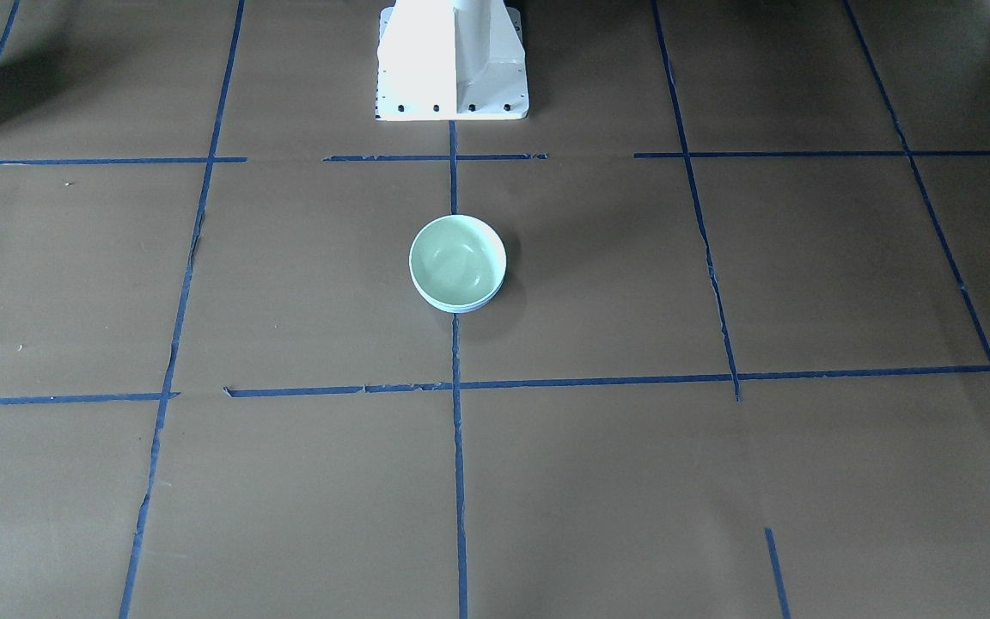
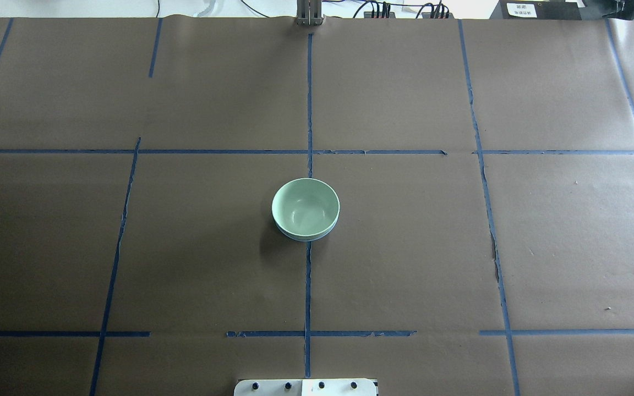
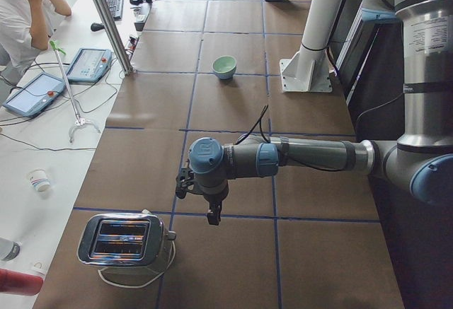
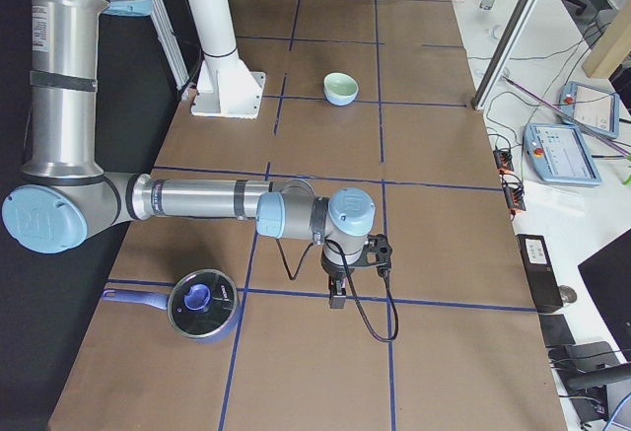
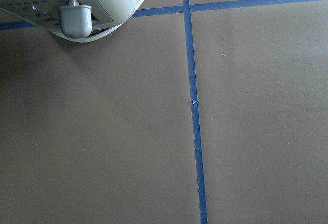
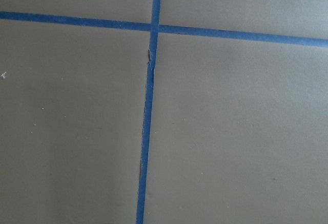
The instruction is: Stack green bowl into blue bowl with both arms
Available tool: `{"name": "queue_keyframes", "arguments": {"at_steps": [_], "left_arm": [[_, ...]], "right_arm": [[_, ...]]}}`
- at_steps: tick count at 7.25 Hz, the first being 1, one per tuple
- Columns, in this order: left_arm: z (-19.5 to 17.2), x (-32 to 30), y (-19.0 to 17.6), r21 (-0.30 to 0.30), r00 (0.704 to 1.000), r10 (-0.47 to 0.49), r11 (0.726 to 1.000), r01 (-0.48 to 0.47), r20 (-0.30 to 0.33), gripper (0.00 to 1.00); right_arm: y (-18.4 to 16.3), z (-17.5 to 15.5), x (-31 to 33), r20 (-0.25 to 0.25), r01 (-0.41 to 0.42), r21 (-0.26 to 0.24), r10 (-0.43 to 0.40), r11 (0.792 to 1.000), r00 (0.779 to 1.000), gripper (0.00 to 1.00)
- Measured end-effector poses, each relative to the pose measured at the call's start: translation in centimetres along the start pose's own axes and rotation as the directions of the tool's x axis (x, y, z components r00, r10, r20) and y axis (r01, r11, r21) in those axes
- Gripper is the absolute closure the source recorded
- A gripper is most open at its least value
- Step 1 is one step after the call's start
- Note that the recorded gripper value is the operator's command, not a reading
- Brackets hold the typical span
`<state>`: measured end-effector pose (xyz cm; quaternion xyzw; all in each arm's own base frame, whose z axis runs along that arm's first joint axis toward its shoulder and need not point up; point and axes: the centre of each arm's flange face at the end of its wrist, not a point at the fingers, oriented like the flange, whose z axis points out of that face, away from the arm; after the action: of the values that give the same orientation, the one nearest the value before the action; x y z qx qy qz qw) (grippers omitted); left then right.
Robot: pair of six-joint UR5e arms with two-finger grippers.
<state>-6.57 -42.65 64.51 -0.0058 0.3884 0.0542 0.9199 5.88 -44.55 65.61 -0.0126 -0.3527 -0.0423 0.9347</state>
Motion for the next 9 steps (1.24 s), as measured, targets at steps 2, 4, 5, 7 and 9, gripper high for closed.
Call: {"name": "queue_keyframes", "arguments": {"at_steps": [2,4,5,7,9], "left_arm": [[-0.05,0.06,0.01,0.001,1.000,0.001,1.000,-0.001,-0.001,0.00],[-0.04,0.06,0.05,0.000,1.000,0.000,1.000,0.000,-0.001,0.00],[-0.03,0.06,0.06,0.000,1.000,0.000,1.000,0.000,-0.001,0.00],[-0.06,0.09,0.05,0.001,1.000,0.001,1.000,-0.001,-0.001,0.00],[-0.08,0.10,0.05,0.001,1.000,0.001,1.000,-0.001,-0.001,0.00]], "right_arm": [[-0.09,0.02,-0.13,0.003,0.003,0.000,-0.003,1.000,1.000,0.00],[-0.14,0.14,-0.29,0.004,0.007,-0.002,-0.007,1.000,1.000,0.00],[-0.17,0.25,-0.38,0.004,0.010,-0.004,-0.010,1.000,1.000,0.00],[-0.20,0.35,-0.50,0.004,0.013,-0.007,-0.013,1.000,1.000,0.00],[-0.22,0.39,-0.57,0.004,0.015,-0.008,-0.015,1.000,1.000,0.00]]}}
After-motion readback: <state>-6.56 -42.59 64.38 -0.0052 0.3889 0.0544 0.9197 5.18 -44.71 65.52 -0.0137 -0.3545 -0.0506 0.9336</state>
